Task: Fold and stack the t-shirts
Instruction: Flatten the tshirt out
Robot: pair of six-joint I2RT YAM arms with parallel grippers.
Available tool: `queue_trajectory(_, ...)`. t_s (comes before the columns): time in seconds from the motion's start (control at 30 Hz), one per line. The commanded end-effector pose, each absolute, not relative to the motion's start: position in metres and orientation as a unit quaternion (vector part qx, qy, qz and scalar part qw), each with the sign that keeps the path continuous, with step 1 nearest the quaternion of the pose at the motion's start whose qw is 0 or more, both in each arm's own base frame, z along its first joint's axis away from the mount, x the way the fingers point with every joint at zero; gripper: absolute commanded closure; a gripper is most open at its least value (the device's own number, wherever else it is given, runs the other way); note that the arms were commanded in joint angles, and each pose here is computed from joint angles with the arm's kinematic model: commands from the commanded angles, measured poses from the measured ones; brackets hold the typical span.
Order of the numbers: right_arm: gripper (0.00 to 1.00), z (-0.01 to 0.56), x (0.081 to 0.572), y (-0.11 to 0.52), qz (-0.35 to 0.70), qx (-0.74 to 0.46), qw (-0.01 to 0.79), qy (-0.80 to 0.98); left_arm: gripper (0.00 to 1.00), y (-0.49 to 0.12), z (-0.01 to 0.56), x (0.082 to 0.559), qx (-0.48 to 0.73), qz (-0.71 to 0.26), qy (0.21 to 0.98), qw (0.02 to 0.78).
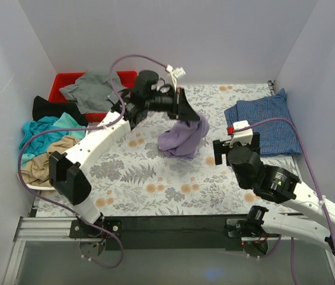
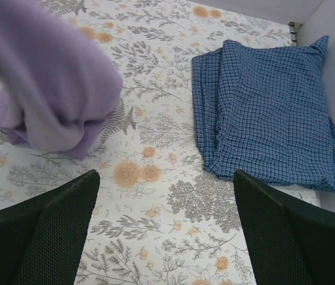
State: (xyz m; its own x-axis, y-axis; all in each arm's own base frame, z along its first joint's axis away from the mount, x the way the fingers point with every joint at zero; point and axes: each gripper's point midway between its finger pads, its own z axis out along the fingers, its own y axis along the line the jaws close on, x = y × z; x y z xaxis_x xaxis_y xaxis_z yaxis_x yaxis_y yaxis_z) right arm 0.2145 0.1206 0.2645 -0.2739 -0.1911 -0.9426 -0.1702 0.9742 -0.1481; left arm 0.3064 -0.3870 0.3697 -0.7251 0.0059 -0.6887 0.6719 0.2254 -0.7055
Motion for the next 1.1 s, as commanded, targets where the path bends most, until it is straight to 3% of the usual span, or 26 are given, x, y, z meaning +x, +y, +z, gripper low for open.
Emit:
queue_trajectory(0.0, 0.02, 0.282, 0.227, 0.111, -0.064, -0.084, 0.604, 0.790, 0.89, -0.390, 0.301, 0.221, 0.273, -0.588, 0.736, 0.197)
queue_trajectory(0.03, 0.02, 0.280, 0.229, 0.113, -0.076, -0.091, 0.600, 0.791, 0.57, -0.392, 0.272, 0.211, 0.270, -0.581, 0.748, 0.174)
queue_trajectory(0.13, 0.02, 0.288, 0.232, 0.116, -0.074, -0.094, 0.601, 0.790, 0.21, -0.402, 0.219, 0.216, 0.247, -0.546, 0.784, 0.161)
queue_trajectory(0.27, 0.01, 0.295, 0.233, 0.116, -0.066, -0.091, 0.605, 0.788, 0.18, -0.389, 0.229, 0.263, 0.198, -0.456, 0.824, 0.272)
queue_trajectory(0.37, 0.02, 0.279, 0.236, 0.136, -0.039, -0.118, 0.580, 0.805, 0.18, -0.316, 0.254, 0.322, 0.058, -0.300, 0.846, 0.436)
queue_trajectory(0.43, 0.02, 0.248, 0.240, 0.162, -0.024, -0.151, 0.536, 0.830, 0.17, -0.273, 0.249, 0.345, 0.004, -0.226, 0.852, 0.472)
queue_trajectory(0.6, 0.03, 0.198, 0.248, 0.196, -0.012, -0.174, 0.477, 0.861, 0.16, -0.260, 0.211, 0.359, -0.015, -0.188, 0.877, 0.441)
queue_trajectory(0.7, 0.09, 0.173, 0.257, 0.208, 0.005, -0.176, 0.453, 0.874, 0.16, -0.270, 0.193, 0.364, -0.015, -0.209, 0.885, 0.416)
queue_trajectory(0.77, 0.19, 0.157, 0.266, 0.202, 0.007, -0.167, 0.435, 0.885, 0.16, -0.279, 0.188, 0.364, -0.009, -0.227, 0.886, 0.404)
queue_trajectory(1.07, 0.22, 0.128, 0.279, 0.209, 0.069, -0.165, 0.399, 0.899, 0.16, -0.292, 0.169, 0.366, 0.004, -0.250, 0.891, 0.378)
